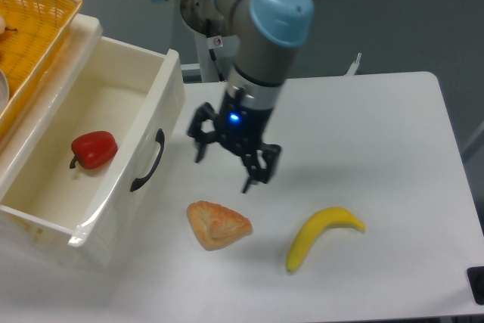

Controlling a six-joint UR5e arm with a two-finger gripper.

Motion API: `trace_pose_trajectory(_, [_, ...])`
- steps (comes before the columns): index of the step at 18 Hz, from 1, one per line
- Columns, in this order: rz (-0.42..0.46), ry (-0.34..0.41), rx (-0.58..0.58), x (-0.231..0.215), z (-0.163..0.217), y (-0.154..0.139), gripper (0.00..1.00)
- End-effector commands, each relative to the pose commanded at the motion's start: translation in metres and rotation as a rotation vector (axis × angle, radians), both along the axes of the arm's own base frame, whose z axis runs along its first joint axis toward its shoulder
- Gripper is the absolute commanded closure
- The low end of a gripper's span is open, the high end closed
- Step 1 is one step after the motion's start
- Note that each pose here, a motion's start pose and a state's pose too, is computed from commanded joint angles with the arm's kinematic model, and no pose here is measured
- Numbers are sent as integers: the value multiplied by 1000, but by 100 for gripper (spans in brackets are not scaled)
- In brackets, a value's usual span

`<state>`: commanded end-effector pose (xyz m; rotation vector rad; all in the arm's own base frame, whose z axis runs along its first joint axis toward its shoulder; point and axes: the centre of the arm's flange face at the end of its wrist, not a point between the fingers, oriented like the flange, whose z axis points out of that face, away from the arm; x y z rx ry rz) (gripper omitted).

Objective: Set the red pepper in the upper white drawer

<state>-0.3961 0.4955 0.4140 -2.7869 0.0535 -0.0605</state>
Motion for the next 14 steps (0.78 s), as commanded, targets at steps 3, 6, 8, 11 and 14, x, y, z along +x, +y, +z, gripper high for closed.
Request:
trace_pose_trajectory(3, [19, 54, -155, -15, -32, -6, 0])
trace_pose_trajectory(6, [-121, 130, -316, -15, -68, 1, 0])
trace_pose_trajectory(8, [-222, 144, -371, -14, -89, 7, 0])
trace_pose_trajectory(11, [-241, 125, -377, -17, -105, 10, 0])
trace_pose_trajectory(14, [-246, 114, -372, -20, -117, 14, 0])
